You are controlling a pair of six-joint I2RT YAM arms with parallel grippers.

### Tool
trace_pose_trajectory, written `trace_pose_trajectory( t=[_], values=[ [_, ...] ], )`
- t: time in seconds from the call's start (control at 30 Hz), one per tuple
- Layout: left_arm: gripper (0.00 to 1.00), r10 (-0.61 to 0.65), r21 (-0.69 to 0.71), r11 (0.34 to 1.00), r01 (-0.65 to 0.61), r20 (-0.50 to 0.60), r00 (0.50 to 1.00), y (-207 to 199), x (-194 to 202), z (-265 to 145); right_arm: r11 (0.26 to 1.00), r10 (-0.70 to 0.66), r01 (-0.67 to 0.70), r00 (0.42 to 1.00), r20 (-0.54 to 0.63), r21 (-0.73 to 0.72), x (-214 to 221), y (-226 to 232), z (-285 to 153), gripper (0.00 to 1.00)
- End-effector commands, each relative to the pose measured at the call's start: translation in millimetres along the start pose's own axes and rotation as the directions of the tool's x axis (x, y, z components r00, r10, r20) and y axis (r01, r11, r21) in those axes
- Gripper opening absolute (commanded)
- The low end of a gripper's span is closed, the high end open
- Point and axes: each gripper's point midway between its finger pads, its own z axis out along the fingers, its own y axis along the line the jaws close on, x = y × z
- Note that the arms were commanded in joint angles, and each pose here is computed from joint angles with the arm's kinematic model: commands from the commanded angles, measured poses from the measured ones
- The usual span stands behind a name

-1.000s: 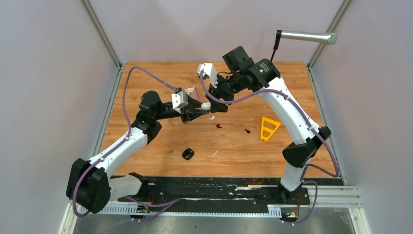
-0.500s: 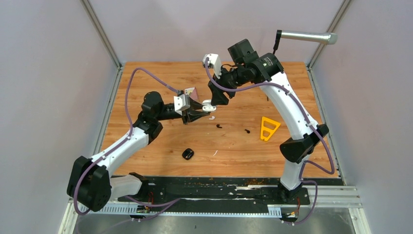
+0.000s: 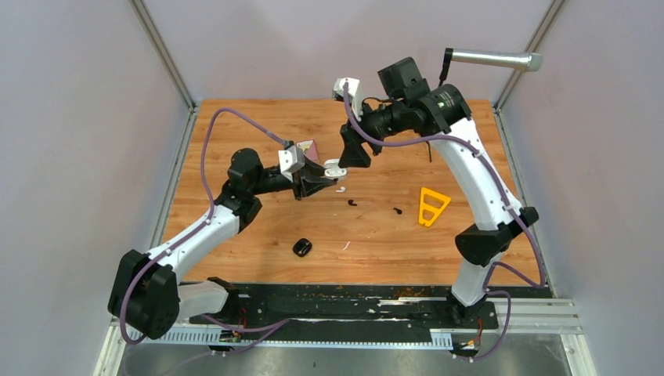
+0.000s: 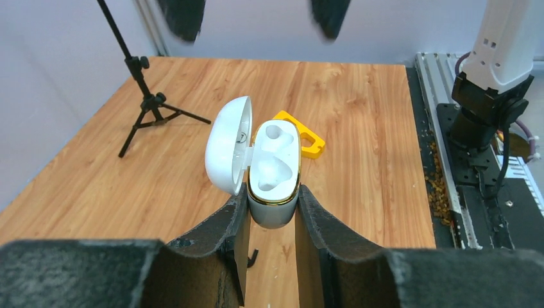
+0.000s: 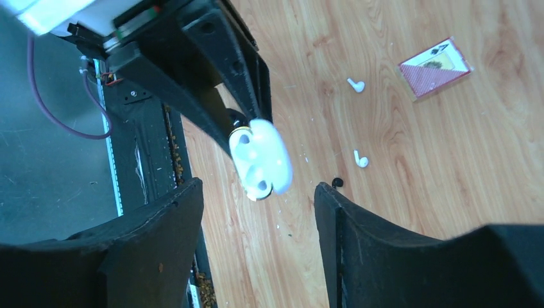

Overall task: Insert the wireless bluetooth earbuds into the charging case
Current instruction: Open the charging case.

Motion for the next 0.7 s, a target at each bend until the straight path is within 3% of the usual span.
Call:
trace_pose_trajectory(
  t=[0.0,0.23,0.43,0.63,0.67],
  values=[
    [0.0,-0.042,-0.048,0.998,0.044,0.04,0.998,10,-13,-4,0.997,-0.061,0.053,0.982,0.18,0.05,-32,17,-54,0.66],
    [0.0,-0.155,-0.099,0.982,0.163,0.084,0.984,21,-35,-15,0.978,0.022,-0.058,0.983,0.182,0.199,12,-48,-55,0.64],
    [0.0,-0.145,-0.186,0.97,0.155,0.071,0.987,23,-47,-40,0.955,0.053,-0.091,0.989,0.139,0.284,48,-97,-28,0.61],
    [0.0,-0.149,-0.296,0.942,0.161,0.06,0.987,28,-47,-66,0.851,0.285,-0.332,0.943,0.173,0.408,75,-161,13,0.6],
    [0.0,-0.147,-0.312,0.937,0.155,0.051,0.988,30,-45,-69,0.817,0.34,-0.372,0.928,0.153,0.44,85,-171,21,0.53]
  ],
)
